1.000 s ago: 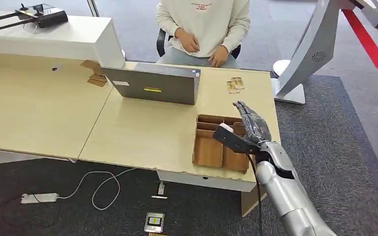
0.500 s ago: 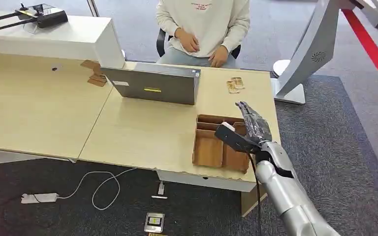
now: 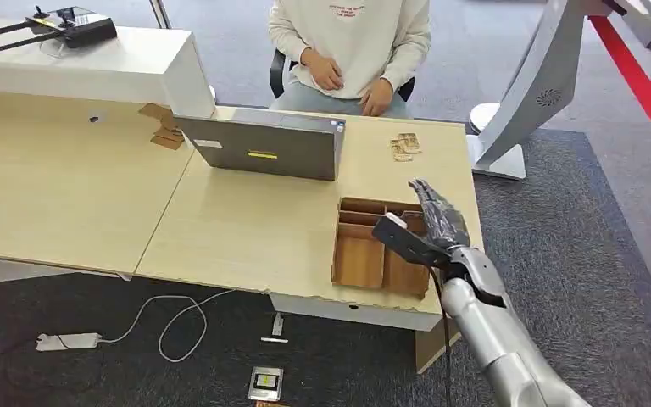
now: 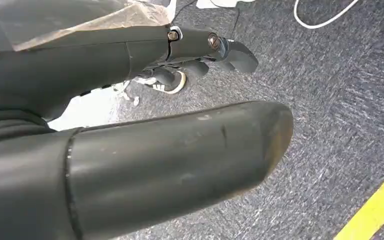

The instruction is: Pass the card to the sensor for recognition and then transmit it.

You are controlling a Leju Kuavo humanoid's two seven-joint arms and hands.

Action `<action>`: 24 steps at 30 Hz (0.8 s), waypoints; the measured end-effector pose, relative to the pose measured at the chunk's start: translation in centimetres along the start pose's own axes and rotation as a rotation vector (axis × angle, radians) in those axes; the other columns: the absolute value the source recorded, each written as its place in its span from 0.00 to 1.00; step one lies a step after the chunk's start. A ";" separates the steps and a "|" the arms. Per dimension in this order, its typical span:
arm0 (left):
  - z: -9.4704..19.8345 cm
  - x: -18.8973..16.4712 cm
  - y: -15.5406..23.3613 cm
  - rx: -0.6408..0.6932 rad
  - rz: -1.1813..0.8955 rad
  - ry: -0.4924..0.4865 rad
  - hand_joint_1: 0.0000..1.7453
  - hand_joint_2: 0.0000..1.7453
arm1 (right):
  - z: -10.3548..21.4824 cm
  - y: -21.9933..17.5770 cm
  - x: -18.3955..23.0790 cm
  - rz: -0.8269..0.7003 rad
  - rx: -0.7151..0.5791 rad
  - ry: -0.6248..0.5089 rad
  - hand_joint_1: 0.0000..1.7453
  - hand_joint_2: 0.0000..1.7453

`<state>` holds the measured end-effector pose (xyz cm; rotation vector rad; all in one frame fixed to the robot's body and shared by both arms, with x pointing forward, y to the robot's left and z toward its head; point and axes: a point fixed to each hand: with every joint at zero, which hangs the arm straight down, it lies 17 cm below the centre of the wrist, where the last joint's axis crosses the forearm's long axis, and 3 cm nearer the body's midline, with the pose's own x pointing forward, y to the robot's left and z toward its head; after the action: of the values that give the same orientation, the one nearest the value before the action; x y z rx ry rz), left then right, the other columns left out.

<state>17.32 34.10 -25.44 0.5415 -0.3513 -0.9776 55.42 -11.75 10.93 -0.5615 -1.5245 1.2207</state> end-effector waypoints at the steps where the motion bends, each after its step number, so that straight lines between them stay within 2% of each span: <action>1: 0.0 0.0 0.0 0.000 0.001 0.001 0.00 0.00 | 0.0 0.1 0.0 0.000 0.002 0.000 0.00 1.00; 7: 0.0 0.0 0.0 0.000 0.006 -0.001 0.00 0.00 | -0.1 -0.1 0.1 -0.014 -0.011 0.001 0.01 1.00; 8: 0.0 0.0 -0.1 0.000 0.006 -0.002 0.00 0.00 | -0.2 -0.2 0.1 -0.018 -0.015 0.001 0.69 1.00; 9: 0.0 0.0 0.0 0.001 0.006 -0.003 0.00 0.00 | -0.2 -0.3 0.0 -0.023 -0.019 0.002 1.00 1.00; 24: 0.0 0.0 0.0 0.008 0.014 -0.005 0.00 0.00 | -0.5 -0.7 0.2 -0.066 -0.039 -0.003 1.00 1.00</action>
<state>17.36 34.07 -25.40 0.5430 -0.3627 -0.9644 55.99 -11.62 11.65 -0.5306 -1.5601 1.1443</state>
